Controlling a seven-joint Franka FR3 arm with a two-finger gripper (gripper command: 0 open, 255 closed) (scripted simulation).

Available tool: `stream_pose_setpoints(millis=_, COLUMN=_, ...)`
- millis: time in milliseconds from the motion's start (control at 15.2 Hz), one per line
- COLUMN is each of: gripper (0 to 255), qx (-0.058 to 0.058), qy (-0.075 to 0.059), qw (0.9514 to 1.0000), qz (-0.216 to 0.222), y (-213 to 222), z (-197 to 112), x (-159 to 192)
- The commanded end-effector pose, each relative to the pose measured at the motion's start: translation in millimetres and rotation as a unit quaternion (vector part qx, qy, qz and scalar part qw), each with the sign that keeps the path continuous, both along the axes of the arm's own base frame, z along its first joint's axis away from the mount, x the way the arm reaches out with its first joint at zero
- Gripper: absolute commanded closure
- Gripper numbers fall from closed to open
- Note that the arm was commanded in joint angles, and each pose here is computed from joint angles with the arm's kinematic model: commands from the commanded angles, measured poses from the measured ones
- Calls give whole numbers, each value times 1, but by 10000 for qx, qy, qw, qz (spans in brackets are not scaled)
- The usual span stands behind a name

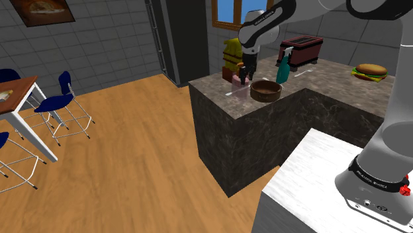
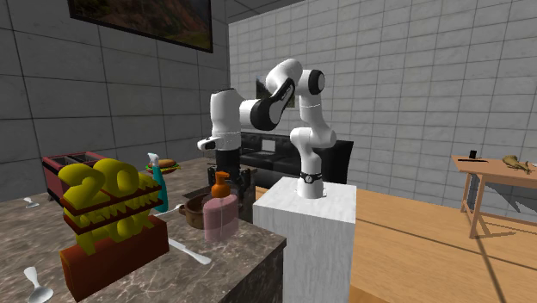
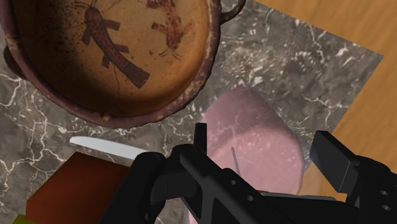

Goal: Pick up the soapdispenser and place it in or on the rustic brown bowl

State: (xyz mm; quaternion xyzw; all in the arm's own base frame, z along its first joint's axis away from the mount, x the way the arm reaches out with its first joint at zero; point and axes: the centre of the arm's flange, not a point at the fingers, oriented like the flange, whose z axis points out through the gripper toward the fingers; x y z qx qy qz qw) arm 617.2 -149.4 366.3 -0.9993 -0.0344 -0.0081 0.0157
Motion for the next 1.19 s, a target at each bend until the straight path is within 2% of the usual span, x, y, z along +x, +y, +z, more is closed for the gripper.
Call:
stream_pose_setpoints(millis=0, gripper=255, qx=0, qy=-1, qw=10000, qz=0, y=0, z=11, x=1)
stream_pose_setpoints(millis=1122, gripper=255, qx=0, qy=-1, qw=10000, qz=0, y=0, z=101, x=1)
